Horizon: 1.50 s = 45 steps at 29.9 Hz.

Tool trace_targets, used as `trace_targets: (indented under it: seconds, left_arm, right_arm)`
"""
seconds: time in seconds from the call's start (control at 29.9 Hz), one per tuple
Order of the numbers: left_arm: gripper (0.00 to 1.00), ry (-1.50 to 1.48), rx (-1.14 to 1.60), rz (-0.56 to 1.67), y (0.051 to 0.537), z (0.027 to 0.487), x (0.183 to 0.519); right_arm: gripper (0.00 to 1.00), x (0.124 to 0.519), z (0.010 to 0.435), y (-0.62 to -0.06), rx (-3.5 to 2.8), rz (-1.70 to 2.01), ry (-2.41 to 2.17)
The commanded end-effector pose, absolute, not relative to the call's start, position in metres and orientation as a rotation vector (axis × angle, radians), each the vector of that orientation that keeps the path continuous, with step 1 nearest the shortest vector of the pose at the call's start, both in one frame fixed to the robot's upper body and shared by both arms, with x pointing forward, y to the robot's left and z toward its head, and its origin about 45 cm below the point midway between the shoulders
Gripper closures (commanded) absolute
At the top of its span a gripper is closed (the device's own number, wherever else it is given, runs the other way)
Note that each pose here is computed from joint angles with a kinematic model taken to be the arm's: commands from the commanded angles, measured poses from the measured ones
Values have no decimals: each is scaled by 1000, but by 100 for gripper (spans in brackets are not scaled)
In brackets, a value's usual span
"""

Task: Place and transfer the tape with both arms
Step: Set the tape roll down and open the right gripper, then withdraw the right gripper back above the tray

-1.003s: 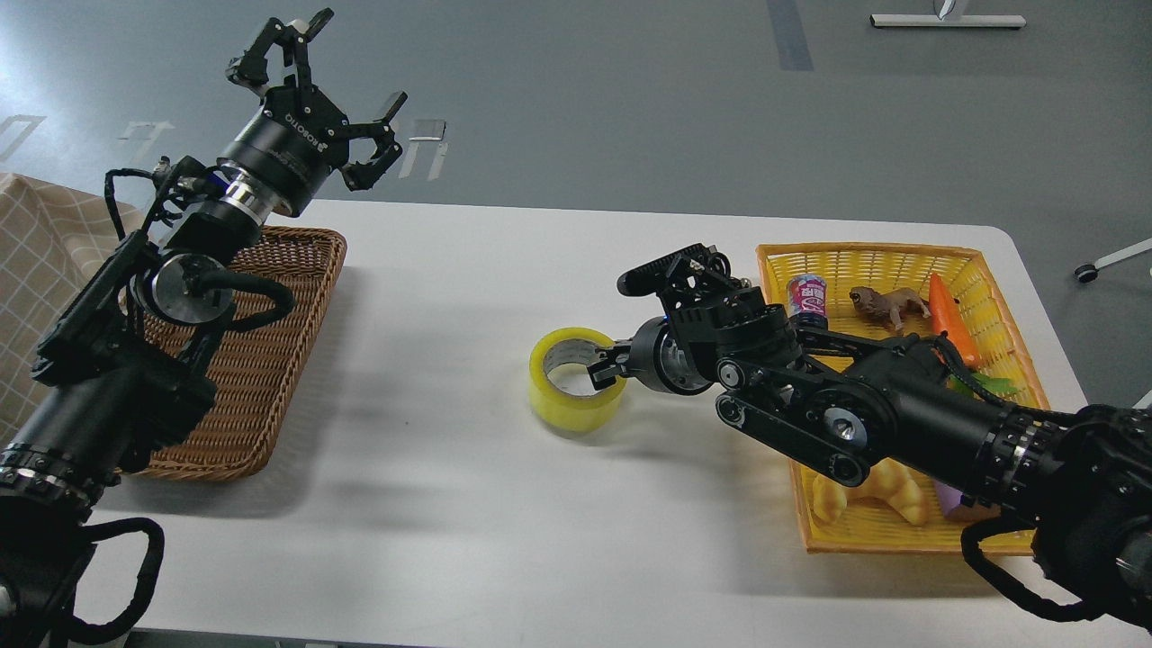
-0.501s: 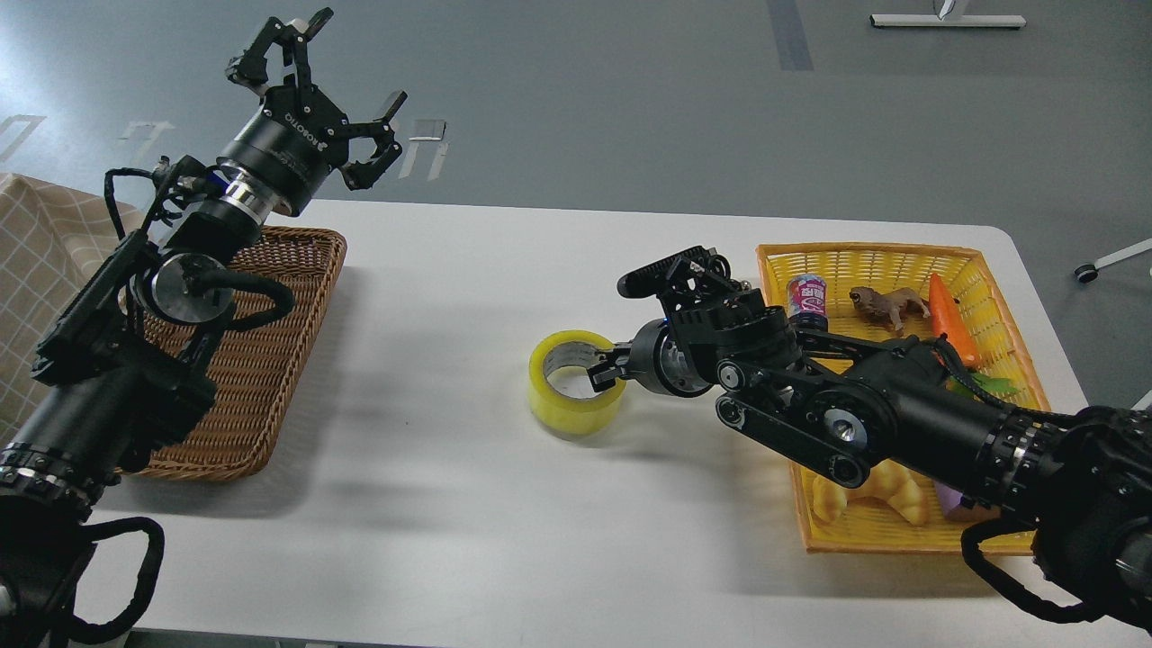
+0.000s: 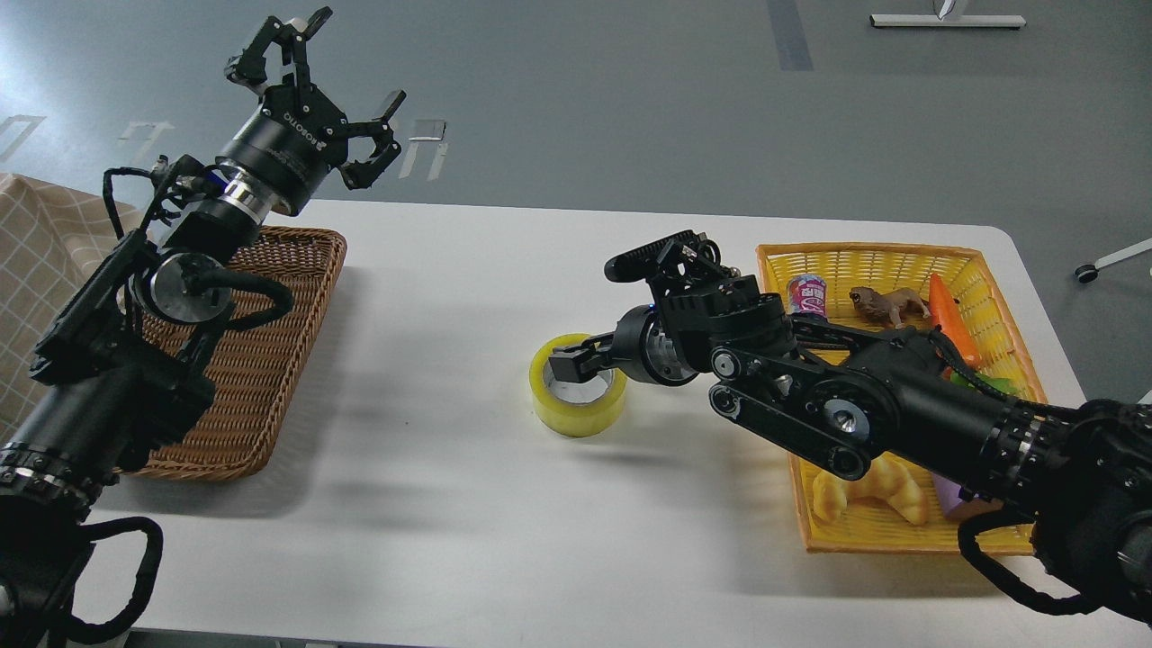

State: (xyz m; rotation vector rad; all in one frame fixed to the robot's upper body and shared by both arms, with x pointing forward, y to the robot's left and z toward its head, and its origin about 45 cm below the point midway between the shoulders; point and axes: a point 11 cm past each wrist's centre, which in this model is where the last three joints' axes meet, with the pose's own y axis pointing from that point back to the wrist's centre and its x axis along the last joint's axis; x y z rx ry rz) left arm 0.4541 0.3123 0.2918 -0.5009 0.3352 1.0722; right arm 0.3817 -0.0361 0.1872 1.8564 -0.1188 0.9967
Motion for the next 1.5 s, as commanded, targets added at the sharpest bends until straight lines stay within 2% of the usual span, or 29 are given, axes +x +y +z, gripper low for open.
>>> trace_targets:
  seconds: [0.0,0.3,0.63,0.8,1.17,1.37,1.47]
  left_arm:
    - [1,334,-501,1071,312,292,454]
    - [1,334,-500,1072,313,292,454]
    - [1,332,-497,1074,314,292,454]
    - [1,332,-496,1072,313,293,454]
    - [1,331,-497,1073,314,293,454]
    - [1,332,-494,1074,314,292,454]
    - [1,332,-494,1074,314,292,454]
  right_arm:
    - [0,387,212,-57,1889,1012,-173]
    - [0,396,268,-119,1964,991,-337]
    - [0,412,351,-182,2348,790,-760]
    - [0,418,378,-219,2490,755,-1013]
    - [0,426,399,-248,2914,499,-1596]
    - [0,439,377,-253,3075,150,-1811]
    - [0,446,358,-259,3157,-138,-1862]
